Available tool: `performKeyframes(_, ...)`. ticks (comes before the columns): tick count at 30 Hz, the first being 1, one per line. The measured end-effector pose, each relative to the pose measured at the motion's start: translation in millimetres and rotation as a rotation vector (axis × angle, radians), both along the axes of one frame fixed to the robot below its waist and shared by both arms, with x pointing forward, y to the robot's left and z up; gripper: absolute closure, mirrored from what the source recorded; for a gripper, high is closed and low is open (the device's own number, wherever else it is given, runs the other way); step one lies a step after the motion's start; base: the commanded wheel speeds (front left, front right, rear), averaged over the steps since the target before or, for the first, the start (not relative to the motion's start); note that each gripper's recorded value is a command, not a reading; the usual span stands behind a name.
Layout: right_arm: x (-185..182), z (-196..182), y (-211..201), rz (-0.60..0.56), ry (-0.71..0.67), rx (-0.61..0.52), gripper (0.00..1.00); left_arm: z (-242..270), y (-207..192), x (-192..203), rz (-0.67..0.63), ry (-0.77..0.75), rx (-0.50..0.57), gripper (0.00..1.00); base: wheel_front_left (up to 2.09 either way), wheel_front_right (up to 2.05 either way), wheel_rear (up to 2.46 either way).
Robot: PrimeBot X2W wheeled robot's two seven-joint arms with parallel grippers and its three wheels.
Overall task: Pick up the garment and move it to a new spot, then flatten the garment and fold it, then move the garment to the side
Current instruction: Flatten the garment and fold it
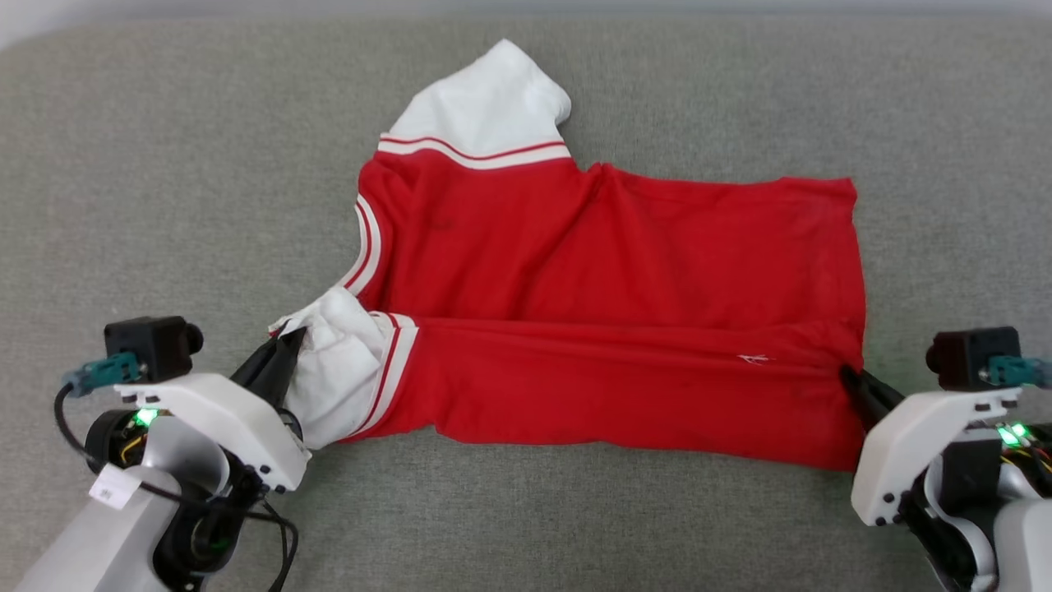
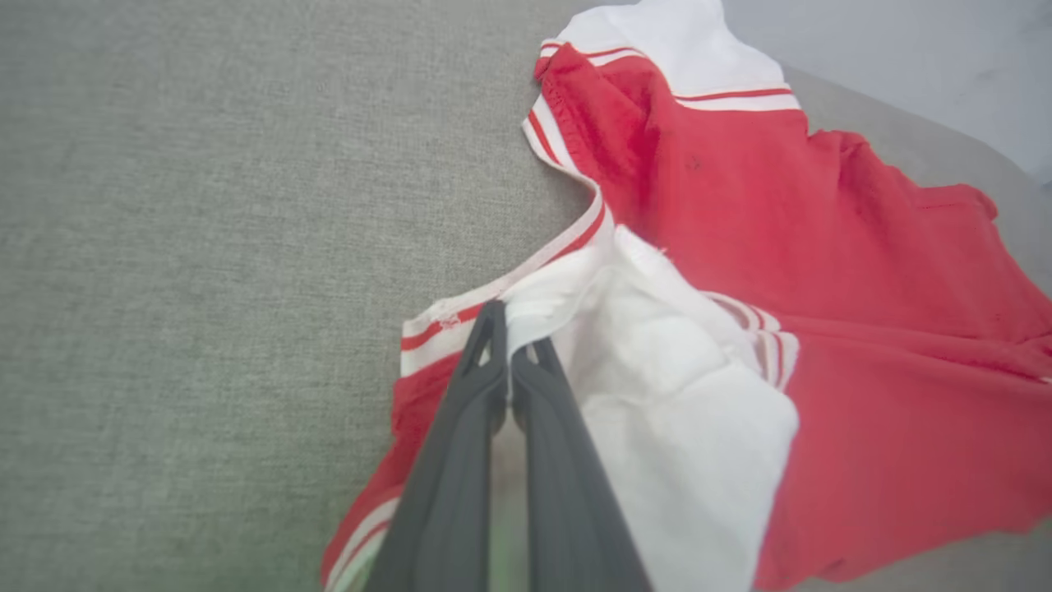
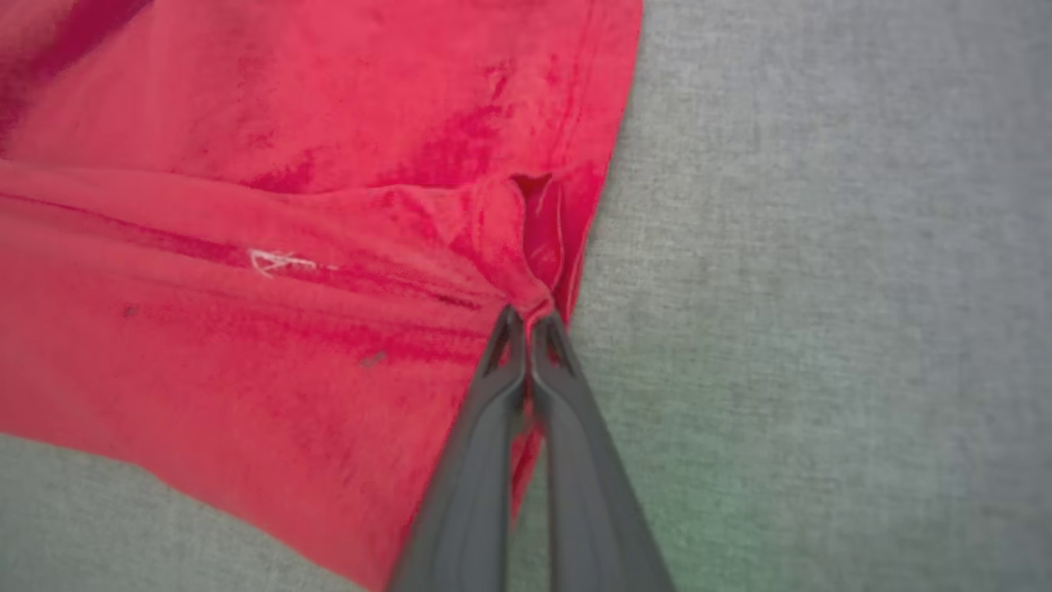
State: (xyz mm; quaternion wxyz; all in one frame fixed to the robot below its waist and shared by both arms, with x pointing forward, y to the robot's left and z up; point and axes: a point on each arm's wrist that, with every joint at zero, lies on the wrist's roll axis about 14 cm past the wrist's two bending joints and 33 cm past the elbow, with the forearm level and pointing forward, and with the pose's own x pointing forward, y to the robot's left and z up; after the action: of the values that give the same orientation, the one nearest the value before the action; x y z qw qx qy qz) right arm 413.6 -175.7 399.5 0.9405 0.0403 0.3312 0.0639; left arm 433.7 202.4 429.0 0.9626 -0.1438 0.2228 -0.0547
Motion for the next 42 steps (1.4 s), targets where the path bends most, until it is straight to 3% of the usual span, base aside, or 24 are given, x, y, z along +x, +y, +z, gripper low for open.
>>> performKeyframes(3,4.8,-17.3,2.8,0.006,0.034,0.0,1.0,-22.4,-3.6,4.1,-0.021,0.059,-0.004,1.0,0.0,0.0,0.0)
performKeyframes(5,7.0,-25.7,4.0,0.011,0.05,0.0,0.84,-36.5,-8.2,2.9,-0.043,0.103,-0.007,1.0,0.0,0.0,0.0)
performKeyframes(7,7.5,-31.6,5.3,0.016,0.058,0.0,0.51,-44.7,-9.5,2.0,-0.052,0.131,-0.017,1.0,0.0,0.0,0.0)
performKeyframes(8,7.3,-33.6,6.3,0.017,0.059,0.003,0.3,-47.0,-9.8,1.5,-0.056,0.138,-0.018,1.0,0.0,0.0,0.0)
performKeyframes(9,7.0,-35.1,6.4,0.019,0.059,0.002,0.0,-48.3,-10.6,0.8,-0.059,0.141,-0.021,0.97,0.0,0.0,0.0)
performKeyframes(11,6.8,-35.0,7.6,0.019,0.05,0.01,0.0,-48.4,-11.6,0.0,-0.065,0.142,-0.029,0.38,0.0,0.0,0.0)
performKeyframes(12,8.3,-31.7,8.5,0.021,0.027,0.012,0.0,-47.0,-11.1,-0.2,-0.059,0.136,-0.032,0.0,0.0,0.0,0.0)
performKeyframes(20,19.6,33.7,-1.5,-0.063,-0.321,0.05,0.0,-17.9,12.3,-1.5,0.026,0.029,-0.002,0.0,0.0,0.0,0.0)
performKeyframes(25,10.0,67.2,-8.8,-0.09,-0.452,0.029,0.0,1.8,30.4,-11.1,0.039,0.012,0.067,0.0,0.0,0.0,0.0)
performKeyframes(32,-9.1,88.9,-14.3,-0.11,-0.511,0.013,0.0,24.2,31.4,-26.8,-0.028,0.066,0.082,0.0,0.0,0.0,0.0)
performKeyframes(42,-16.7,83.6,-25.6,-0.16,-0.496,0.039,0.0,0.1,4.4,-49.2,-0.177,0.352,-0.004,0.0,0.0,0.0,0.0)
